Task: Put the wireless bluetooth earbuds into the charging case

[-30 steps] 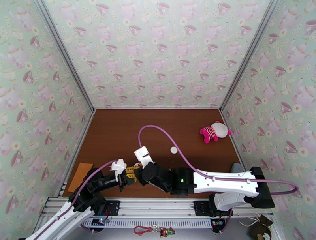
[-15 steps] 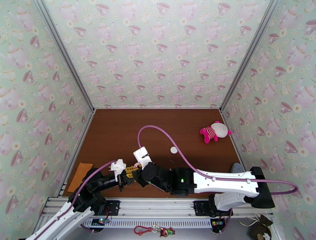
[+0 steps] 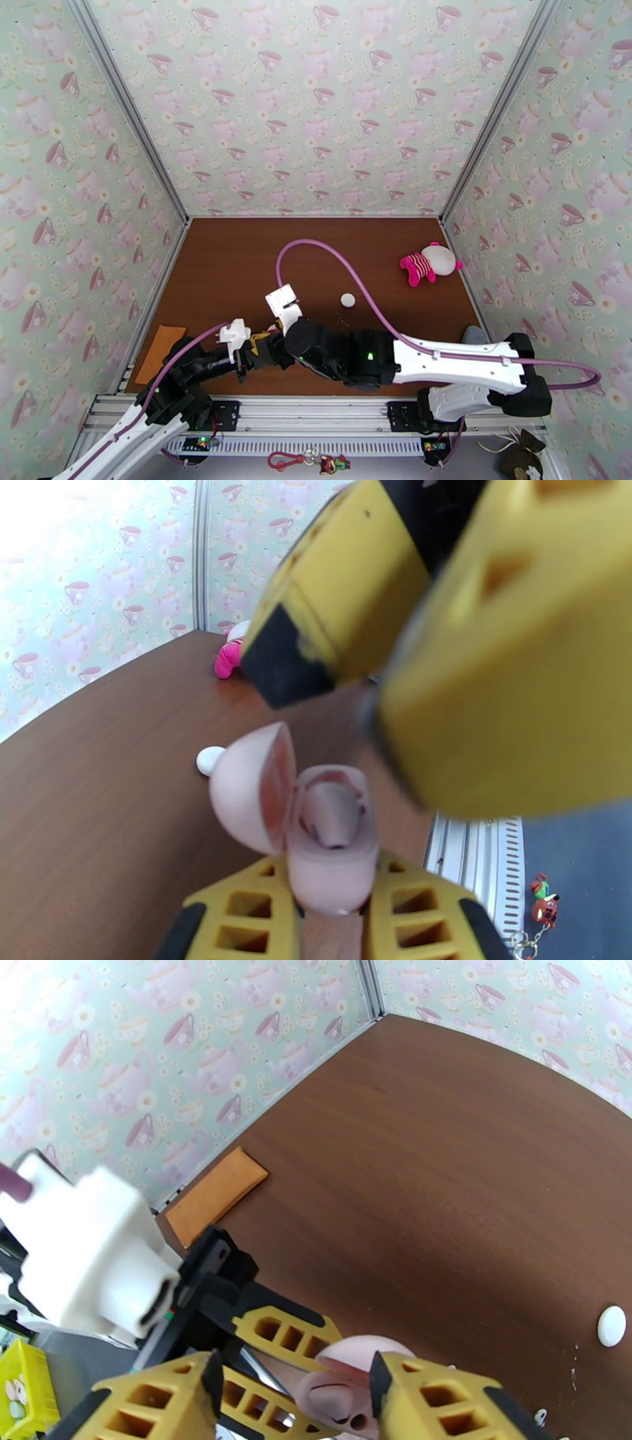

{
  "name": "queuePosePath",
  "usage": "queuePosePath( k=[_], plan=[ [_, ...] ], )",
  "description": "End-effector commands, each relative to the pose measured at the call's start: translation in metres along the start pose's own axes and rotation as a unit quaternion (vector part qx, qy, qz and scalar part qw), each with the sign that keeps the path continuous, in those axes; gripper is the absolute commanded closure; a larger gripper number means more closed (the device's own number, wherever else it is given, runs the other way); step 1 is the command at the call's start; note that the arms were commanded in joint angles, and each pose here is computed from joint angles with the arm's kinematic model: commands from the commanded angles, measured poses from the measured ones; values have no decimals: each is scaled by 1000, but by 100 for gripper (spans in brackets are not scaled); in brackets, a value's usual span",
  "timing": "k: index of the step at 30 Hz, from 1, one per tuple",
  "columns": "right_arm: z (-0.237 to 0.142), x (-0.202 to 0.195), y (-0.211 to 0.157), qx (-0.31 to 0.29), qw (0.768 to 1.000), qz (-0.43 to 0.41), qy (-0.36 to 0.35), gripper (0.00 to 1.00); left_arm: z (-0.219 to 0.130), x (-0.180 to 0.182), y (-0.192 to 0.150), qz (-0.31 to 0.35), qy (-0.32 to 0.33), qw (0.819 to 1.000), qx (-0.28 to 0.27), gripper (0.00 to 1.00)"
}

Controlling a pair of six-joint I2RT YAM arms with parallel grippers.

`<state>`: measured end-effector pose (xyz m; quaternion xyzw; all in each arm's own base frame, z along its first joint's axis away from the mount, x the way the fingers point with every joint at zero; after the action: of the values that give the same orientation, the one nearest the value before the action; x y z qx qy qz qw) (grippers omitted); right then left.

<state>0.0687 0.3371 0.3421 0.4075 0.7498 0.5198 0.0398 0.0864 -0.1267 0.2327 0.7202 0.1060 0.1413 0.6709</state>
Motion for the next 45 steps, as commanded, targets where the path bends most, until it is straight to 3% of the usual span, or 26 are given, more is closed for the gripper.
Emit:
queuePosePath(
  k=[1, 5, 7, 13, 19, 26, 33, 45],
  plan=[
    [-20, 2, 24, -29, 1000, -2, -6, 29, -2, -2, 5, 29, -4, 999, -16, 100],
    [-48, -15, 50, -64, 997, 28, -20, 5, -4, -2, 7, 53, 4, 998, -24, 100],
    [-55, -38, 59, -57, 995, 69, -37, 2, -6, -1, 8, 67, 11, 997, -27, 100],
    [-63, -108, 50, -12, 976, 177, -123, 2, -11, 0, 11, 106, 38, 993, -36, 100],
    [-47, -147, 10, 68, 942, 264, -194, 3, -17, 3, 15, 134, 72, 987, -44, 100],
    [3, -153, -33, 194, 912, 283, -226, 3, -19, 3, 16, 146, 83, 985, -46, 100],
    [56, -139, -62, 281, 898, 237, -241, 3, -21, -1, 15, 155, 69, 984, -48, 100],
    [113, -131, -102, 354, 879, 213, -238, 4, -21, -3, 12, 162, 56, 984, -43, 100]
  ],
)
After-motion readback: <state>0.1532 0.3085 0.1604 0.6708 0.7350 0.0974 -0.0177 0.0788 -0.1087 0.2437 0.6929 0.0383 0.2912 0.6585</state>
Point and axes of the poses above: each hand's point on the last joint's axis, 136 mm out from that joint toward the fingers, its own z axis out along the fingers, its own x axis along the line the jaws close on, y = z × x, the point moved 9 cm from there along -z, back along the fingers, and after that the axes turned 6 degrees about z, right-handed, at the moved point
